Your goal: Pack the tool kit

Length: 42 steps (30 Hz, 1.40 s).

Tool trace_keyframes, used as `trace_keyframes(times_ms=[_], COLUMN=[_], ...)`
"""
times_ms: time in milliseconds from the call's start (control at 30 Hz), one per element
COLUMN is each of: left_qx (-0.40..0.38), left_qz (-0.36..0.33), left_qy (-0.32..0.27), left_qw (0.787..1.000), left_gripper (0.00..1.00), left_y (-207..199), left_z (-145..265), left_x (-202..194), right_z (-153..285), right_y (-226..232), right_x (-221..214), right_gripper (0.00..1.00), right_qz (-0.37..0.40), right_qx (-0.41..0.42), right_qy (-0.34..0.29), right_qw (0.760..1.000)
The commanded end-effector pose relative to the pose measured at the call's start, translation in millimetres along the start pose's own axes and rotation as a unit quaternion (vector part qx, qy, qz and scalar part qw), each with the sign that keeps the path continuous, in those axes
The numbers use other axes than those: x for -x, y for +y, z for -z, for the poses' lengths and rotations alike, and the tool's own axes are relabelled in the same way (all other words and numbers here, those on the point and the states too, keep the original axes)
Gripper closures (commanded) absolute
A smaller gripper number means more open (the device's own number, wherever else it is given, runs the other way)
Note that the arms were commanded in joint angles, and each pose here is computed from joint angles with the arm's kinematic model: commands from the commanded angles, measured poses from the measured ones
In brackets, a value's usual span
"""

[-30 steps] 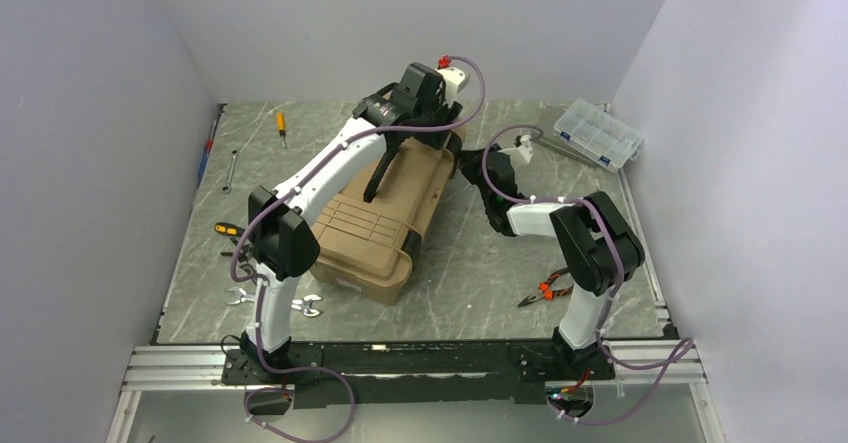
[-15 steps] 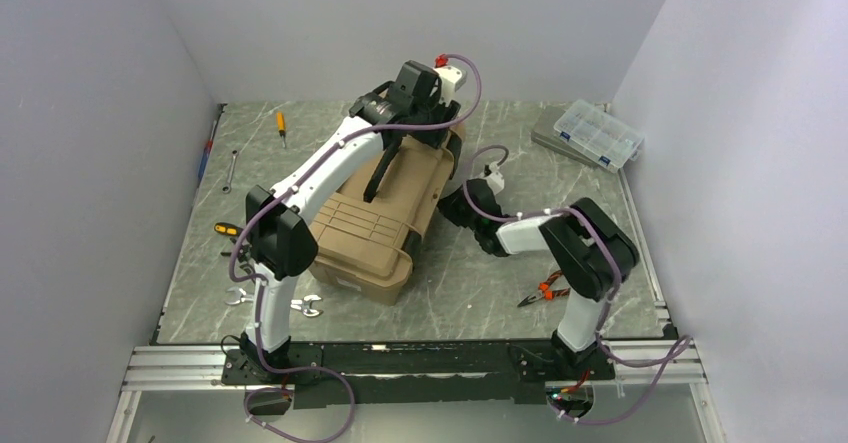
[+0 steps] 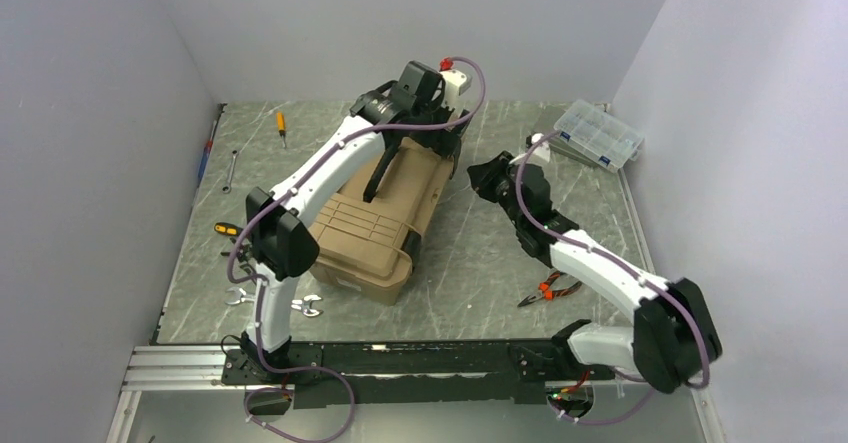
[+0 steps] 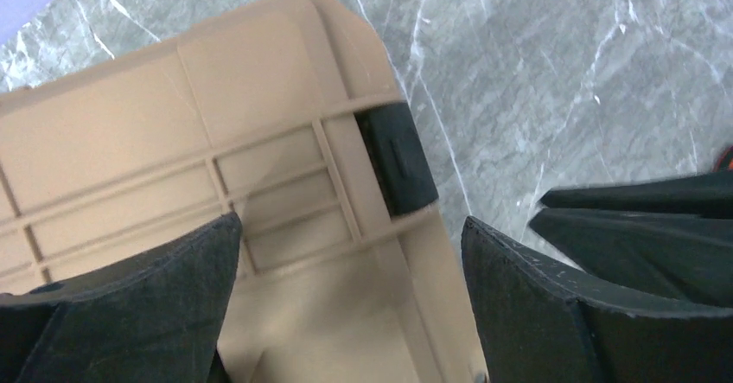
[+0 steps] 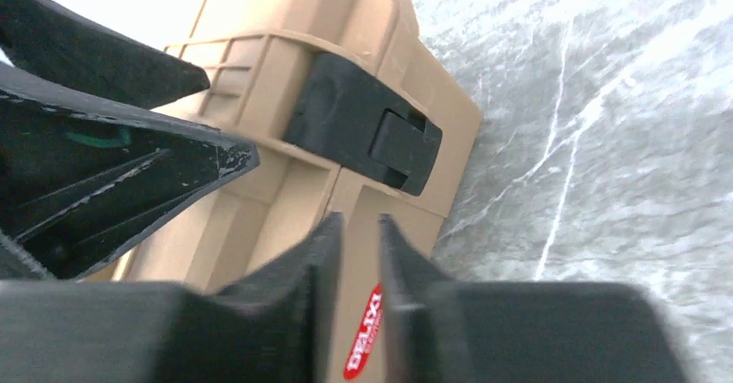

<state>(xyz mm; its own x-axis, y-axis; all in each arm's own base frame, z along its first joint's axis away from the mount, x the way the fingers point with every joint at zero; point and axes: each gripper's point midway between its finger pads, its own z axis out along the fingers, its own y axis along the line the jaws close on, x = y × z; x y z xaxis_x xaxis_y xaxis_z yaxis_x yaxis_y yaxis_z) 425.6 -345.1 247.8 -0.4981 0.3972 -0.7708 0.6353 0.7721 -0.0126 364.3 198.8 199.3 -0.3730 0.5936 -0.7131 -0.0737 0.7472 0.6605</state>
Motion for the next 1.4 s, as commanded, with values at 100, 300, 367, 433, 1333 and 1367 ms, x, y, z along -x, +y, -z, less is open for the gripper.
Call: trace_keyframes(times_ms=[100,300,367,433,1333,1367], left_qx=[0.044,0.127,0.166,0.226,0.318,0.315], left_qz=[0.01,0.032,0.057,0.105,0.47,0.445], left_qy=[-0.112,-0.145,-0.147,-0.144,-0.219,-0.209], left_qw=[0.993,0.981,0.973,0.958,0.794,0.811], left_gripper=[0.01,0.01,0.01,0.01,0.03,0.04], left_y=[12.0,42.7,61.4,93.7,232.9,224.5], left_z=[130.9,209.2,227.8,244.0,177.9,168.1], left_x=[34.9,-8.0,-31.0,-60.6,-302.2,-296.3], right_z=[44.4,70.2,75.9,80.1,85.8,86.9], right_y=[16.6,13.2,7.8,0.6,-155.1,-154.2], right_x=[31.2,34.7,36.0,36.5,94.9,94.3], right_gripper=[0.42,0.0,0.0,0.0,0.01,0.0], right_qz=[0.119,0.143,0.148,0.153,0.16,0.167], right_qx=[0.022,0.012,0.003,-0.008,-0.135,-0.13], right_qy=[0.006,0.025,0.022,0.018,-0.115,-0.118], right_qw=[0.993,0.989,0.989,0.988,0.971,0.97])
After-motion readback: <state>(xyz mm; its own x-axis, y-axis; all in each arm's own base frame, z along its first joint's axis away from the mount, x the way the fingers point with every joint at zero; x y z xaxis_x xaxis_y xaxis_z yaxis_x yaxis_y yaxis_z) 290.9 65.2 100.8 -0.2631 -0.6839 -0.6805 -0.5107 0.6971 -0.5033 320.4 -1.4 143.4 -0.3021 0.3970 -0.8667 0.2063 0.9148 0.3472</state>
